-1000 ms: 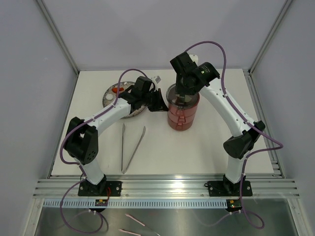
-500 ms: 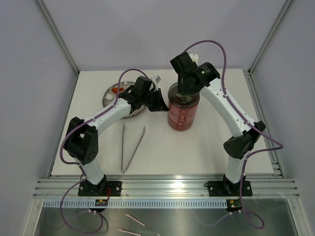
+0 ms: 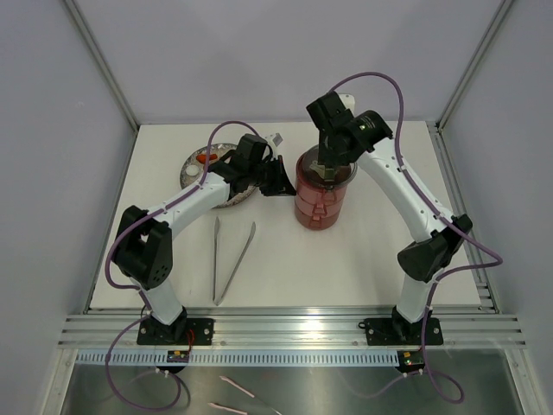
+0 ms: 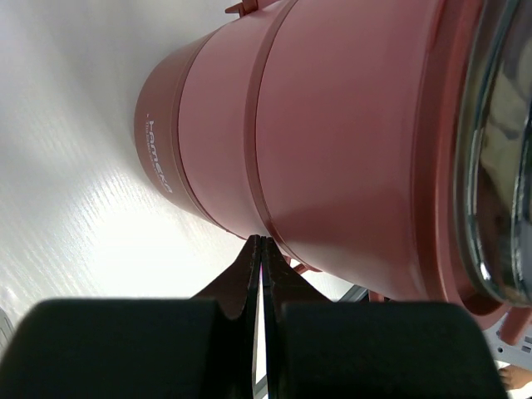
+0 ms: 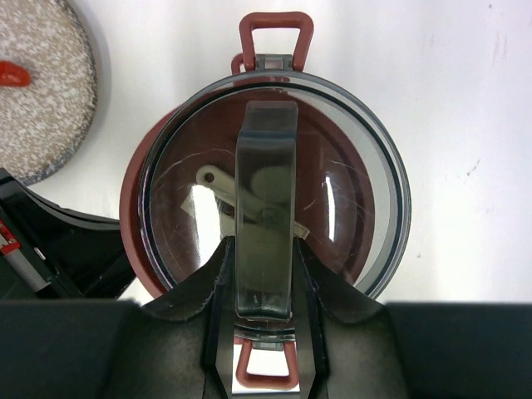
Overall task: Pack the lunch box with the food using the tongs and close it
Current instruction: Adjust the box lid on the packing box.
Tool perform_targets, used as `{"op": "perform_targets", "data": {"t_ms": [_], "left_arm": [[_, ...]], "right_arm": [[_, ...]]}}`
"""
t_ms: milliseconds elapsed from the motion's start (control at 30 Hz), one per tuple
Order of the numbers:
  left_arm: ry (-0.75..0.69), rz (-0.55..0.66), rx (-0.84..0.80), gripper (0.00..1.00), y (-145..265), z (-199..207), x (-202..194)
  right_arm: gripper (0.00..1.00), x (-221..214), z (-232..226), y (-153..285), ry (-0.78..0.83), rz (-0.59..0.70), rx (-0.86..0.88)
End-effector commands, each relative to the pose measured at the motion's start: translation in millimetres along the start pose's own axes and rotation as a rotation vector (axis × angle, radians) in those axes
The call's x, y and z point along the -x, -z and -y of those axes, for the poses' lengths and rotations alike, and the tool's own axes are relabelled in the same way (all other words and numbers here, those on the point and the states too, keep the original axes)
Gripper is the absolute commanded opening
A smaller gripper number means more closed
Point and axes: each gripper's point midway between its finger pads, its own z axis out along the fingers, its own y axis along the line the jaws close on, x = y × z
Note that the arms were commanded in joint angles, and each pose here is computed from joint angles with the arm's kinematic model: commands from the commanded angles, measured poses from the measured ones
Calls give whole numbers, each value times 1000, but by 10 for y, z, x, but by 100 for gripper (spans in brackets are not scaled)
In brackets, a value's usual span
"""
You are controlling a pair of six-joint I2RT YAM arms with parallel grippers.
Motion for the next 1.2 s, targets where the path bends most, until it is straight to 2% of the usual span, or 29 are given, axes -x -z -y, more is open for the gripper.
{"op": "perform_targets", "data": {"t_ms": [0, 467, 1167], "left_arm": [[-42, 29, -45, 0, 29, 154, 86], [-40, 25, -39, 0, 7, 136, 71], [-34, 22, -33, 0, -16, 110, 68]], "right_arm": [[0, 107, 51, 91, -47, 40, 46], [0, -3, -173, 57, -75, -32, 210], [0, -55, -119, 6, -115, -57, 105]]}}
